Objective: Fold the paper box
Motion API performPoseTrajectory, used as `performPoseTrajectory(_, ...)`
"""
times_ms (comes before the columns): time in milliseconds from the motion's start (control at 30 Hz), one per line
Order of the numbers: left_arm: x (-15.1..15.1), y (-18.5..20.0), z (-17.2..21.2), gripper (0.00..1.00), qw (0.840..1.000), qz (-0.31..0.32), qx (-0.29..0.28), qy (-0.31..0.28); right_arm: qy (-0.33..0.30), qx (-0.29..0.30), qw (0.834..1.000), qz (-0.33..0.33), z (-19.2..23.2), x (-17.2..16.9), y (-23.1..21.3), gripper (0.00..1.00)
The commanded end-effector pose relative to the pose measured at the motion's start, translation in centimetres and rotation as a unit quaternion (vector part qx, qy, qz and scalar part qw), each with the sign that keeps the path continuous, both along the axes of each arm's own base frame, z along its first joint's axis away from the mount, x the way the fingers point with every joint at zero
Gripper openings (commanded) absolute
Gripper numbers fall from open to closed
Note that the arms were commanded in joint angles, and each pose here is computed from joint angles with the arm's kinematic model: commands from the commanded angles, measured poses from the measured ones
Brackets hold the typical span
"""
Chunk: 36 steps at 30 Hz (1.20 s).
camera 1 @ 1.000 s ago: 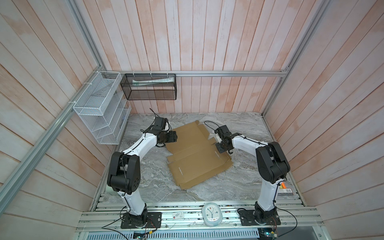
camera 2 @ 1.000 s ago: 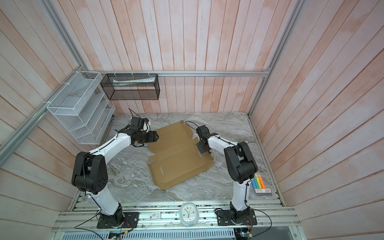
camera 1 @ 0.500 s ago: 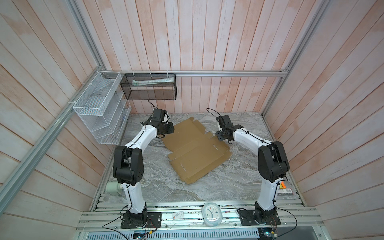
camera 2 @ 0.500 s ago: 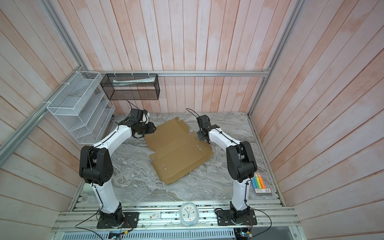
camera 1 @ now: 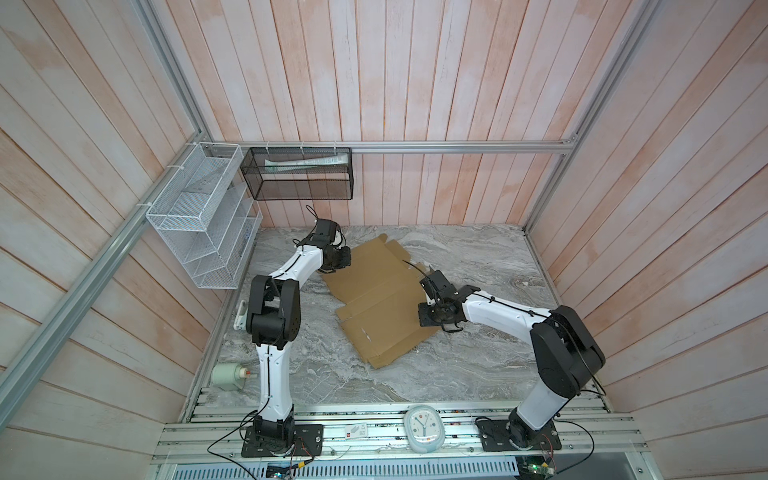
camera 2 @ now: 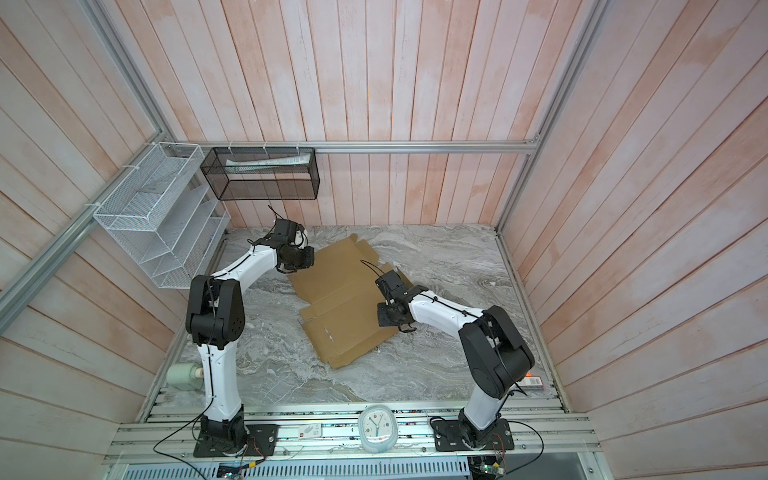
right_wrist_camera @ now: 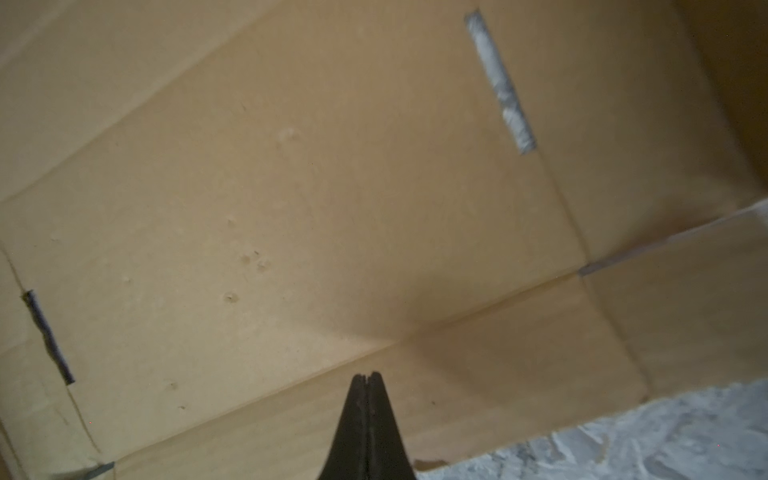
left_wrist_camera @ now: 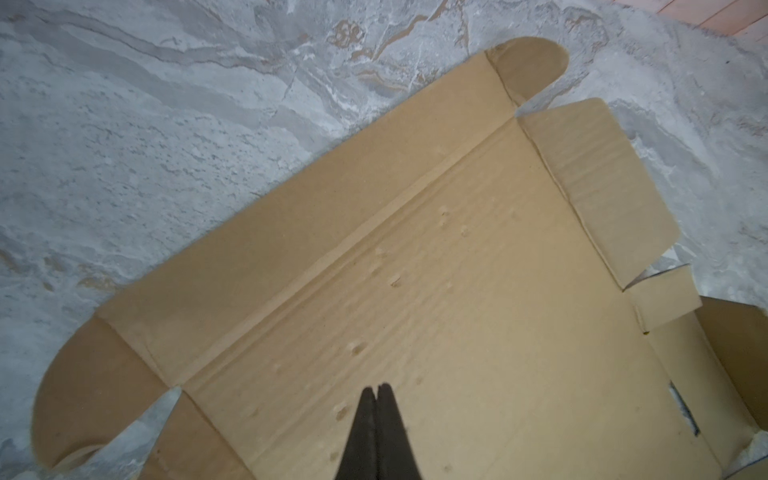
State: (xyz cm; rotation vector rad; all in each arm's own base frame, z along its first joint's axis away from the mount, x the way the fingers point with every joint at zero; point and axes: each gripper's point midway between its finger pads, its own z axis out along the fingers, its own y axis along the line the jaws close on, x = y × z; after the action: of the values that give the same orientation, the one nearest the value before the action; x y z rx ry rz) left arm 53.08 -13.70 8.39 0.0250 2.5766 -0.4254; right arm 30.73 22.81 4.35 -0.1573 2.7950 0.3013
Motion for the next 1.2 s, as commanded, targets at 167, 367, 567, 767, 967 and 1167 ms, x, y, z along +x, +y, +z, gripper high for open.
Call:
performPoseTrajectory(167,-2.8,0.9,-3.7,0.00,0.999,0.020,0.019,0.036,0.030,0.039,0.999,-0.007,-2.6,0.8,2.0,0.00)
performPoseTrajectory(367,-4.7,1.5,-5.2,0.00,0.998,0.030,0.024,0.053,0.039,0.036,0.998,-0.022,-3.9,1.5,0.5,0.00)
performPoseTrajectory(567,-6.6,1.6,-6.1,0.00,0.997,0.035,0.018,0.071,0.040,0.018,0.998,-0.040,-4.7,2.5,-2.2,0.00)
performPoseTrajectory(767,-9.3,0.4,-6.2,0.00,0.996,0.026,0.009,0.084,0.042,-0.005,0.997,-0.059,-5.7,4.5,-5.5,0.00)
performPoseTrajectory(967,-13.6,-2.9,-6.6,0.00,0.994,-0.005,0.001,0.109,0.036,-0.018,0.997,-0.072,-6.5,8.2,-8.1,0.00)
performPoseTrajectory(1167,-17.8,-8.0,-6.3,0.00,0.991,-0.051,-0.020,0.123,0.000,-0.039,0.996,-0.077,-5.9,13.3,-10.1,0.00)
